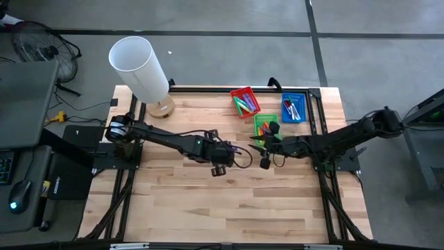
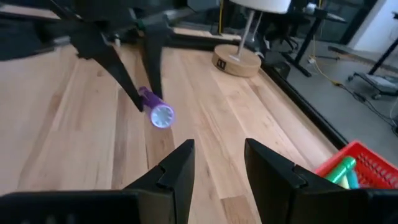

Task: Pick & Place Markers
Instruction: Put the purple highlighter in the red bin

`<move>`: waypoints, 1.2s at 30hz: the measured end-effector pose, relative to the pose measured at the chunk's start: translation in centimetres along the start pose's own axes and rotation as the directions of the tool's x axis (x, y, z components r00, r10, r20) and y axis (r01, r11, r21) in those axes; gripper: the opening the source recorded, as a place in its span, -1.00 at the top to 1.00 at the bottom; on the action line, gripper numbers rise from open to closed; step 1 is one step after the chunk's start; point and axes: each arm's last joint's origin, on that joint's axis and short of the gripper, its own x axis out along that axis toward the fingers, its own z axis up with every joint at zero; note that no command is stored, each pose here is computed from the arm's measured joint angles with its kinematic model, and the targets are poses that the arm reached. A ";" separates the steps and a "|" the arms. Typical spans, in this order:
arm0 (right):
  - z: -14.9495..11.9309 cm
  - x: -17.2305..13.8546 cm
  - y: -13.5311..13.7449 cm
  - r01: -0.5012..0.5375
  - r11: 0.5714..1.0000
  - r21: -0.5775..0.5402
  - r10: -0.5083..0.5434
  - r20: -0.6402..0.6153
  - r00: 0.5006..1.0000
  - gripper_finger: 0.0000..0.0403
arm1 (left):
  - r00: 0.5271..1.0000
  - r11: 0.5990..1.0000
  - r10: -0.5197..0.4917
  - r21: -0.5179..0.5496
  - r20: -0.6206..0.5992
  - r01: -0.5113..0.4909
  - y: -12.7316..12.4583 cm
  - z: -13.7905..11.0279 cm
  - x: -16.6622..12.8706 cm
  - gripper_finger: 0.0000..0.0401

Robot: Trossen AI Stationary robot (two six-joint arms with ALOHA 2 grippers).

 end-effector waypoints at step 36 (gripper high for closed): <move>0.6 1.1 0.0 -0.267 0.964 0.009 0.264 0.113 0.958 0.00 | 0.990 0.998 -0.019 0.058 0.143 0.011 -0.2 1.5 -0.3 0.72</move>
